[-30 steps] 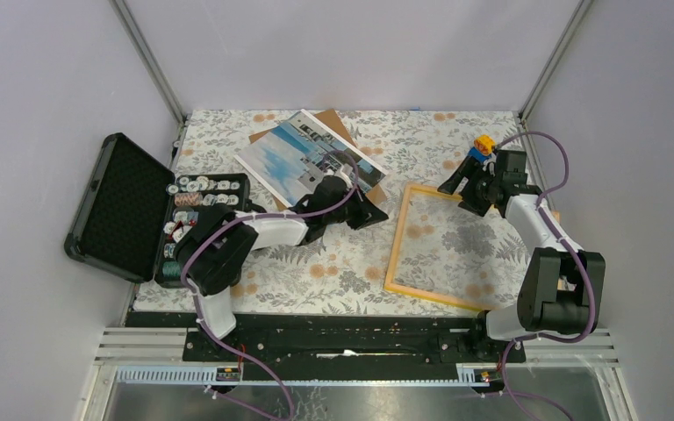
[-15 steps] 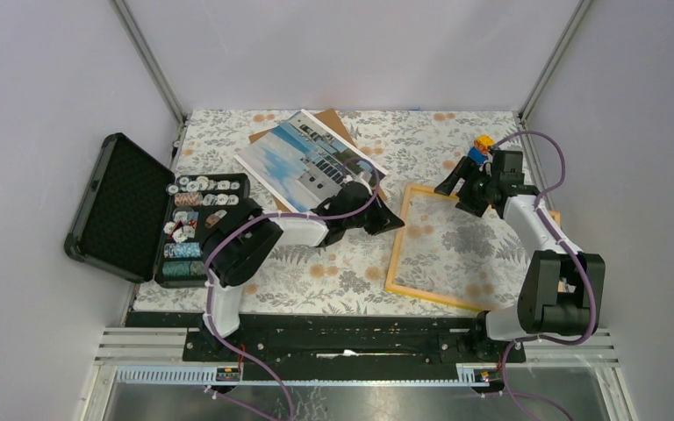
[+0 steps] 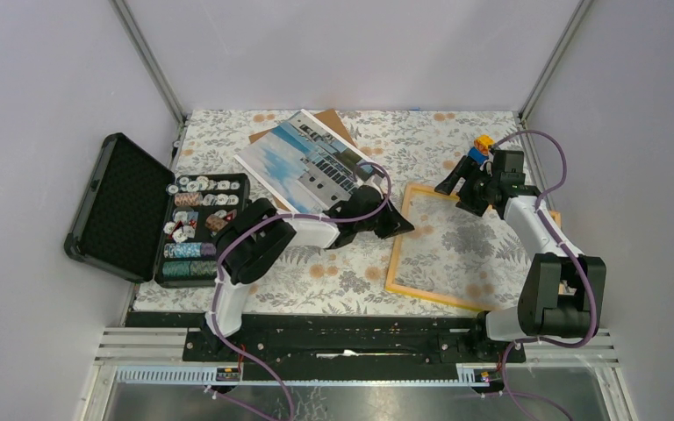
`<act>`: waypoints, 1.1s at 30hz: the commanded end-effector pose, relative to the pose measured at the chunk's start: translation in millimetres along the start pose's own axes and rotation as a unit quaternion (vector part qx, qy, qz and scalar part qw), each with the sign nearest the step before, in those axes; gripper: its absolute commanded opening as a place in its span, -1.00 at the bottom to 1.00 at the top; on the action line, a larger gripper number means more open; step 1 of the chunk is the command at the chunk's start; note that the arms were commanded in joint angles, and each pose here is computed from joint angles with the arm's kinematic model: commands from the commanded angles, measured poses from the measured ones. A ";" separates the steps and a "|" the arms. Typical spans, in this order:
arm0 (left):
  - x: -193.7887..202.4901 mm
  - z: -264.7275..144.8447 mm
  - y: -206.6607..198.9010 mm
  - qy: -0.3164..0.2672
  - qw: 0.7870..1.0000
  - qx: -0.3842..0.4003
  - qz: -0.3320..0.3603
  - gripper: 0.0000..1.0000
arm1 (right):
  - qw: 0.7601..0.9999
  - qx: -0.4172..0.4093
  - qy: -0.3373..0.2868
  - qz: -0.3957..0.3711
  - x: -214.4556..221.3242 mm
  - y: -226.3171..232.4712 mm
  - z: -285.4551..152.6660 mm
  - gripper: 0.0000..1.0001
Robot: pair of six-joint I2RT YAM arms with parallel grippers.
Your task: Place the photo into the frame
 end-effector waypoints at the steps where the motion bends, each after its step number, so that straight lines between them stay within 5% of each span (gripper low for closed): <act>1: -9.3 9.4 -21.6 -0.025 0.999 0.023 -0.001 -1.00 | 1.000 -0.013 -0.008 -0.011 -1.4 8.9 -5.3 0.72; 22: 17.3 37.8 -20.0 0.025 0.998 -0.002 0.055 -0.98 | 1.000 -0.015 -0.001 -0.013 1.0 9.3 -3.3 0.72; 28: 16.9 23.1 -10.2 0.032 0.993 -0.043 0.103 -0.16 | 1.000 -0.014 -0.003 -0.016 1.6 9.3 -4.3 0.73; 33: 19.5 19.7 -14.2 0.062 0.988 -0.038 0.137 0.26 | 1.000 -0.013 0.003 -0.017 4.2 8.5 0.6 0.73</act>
Point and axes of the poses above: each gripper's point midway between its finger pads, its own z axis out along the fingers, its own y axis along the line the jaws close on, x = y × z, the point moved 2 cm from there along -z, back along the fingers, and after that the axes turned 10 degrees about z, right-handed, at the moved point
